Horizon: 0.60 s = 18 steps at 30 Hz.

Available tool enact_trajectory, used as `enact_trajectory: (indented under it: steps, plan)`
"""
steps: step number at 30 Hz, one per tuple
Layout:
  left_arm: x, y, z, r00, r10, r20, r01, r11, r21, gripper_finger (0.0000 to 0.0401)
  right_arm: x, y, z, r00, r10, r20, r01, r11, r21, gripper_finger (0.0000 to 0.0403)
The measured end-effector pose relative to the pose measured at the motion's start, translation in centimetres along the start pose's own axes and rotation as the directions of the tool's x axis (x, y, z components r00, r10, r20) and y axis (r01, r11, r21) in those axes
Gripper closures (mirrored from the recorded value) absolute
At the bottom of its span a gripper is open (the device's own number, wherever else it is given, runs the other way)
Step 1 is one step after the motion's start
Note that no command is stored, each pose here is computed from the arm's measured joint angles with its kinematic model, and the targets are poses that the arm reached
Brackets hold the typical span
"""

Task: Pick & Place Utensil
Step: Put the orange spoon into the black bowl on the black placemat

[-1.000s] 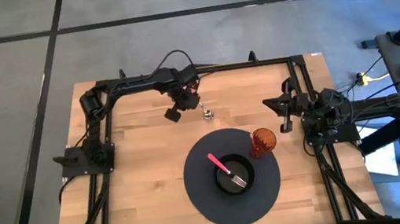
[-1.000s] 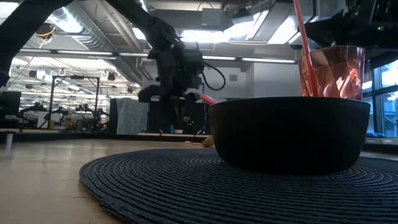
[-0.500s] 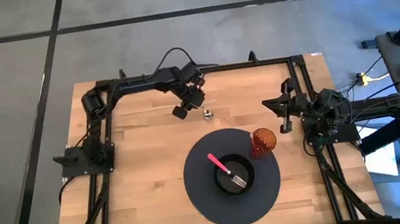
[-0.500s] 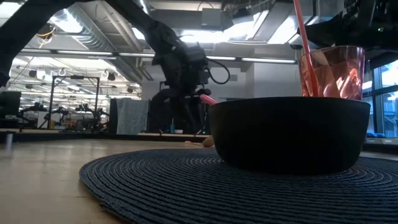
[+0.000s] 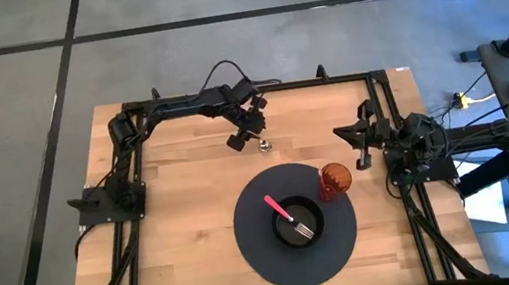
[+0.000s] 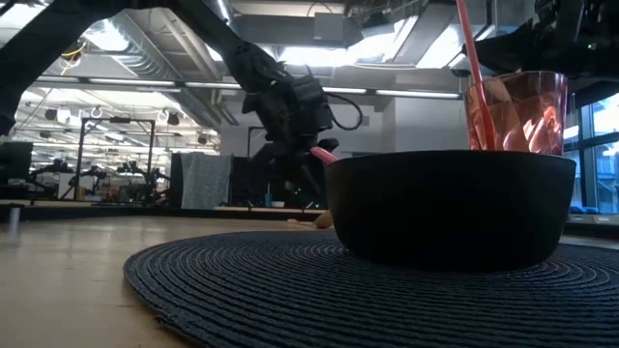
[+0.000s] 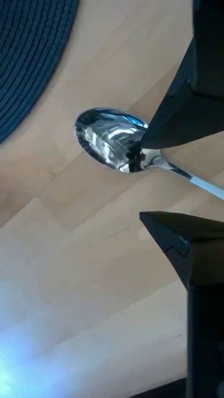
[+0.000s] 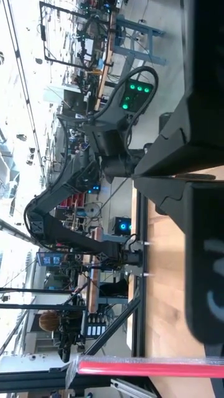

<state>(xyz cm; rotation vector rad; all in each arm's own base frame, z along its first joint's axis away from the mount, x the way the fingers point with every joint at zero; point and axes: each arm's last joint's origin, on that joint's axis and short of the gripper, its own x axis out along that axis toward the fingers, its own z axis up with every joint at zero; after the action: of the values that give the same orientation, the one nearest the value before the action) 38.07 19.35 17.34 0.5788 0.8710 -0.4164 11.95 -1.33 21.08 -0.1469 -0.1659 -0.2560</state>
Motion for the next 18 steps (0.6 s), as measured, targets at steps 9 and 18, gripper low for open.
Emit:
enact_trajectory:
  steps: [9, 18]
  plan:
    - [-0.18, 0.56, -0.19, 0.975, 0.134, -0.178, -0.147, 0.987, -0.064, 0.0235, 0.0, 0.0, 0.0, 1.0, 0.0, 0.0, 0.0, 1.0, 0.0, 0.0386]
    - [0.11, -0.21, -0.04, 0.995, 0.023, -0.096, -0.022, 1.0, 0.009, 0.0235, 0.0, 0.0, 0.0, 1.0, 0.0, 0.0, 0.0, 1.0, 0.021, 0.0386]
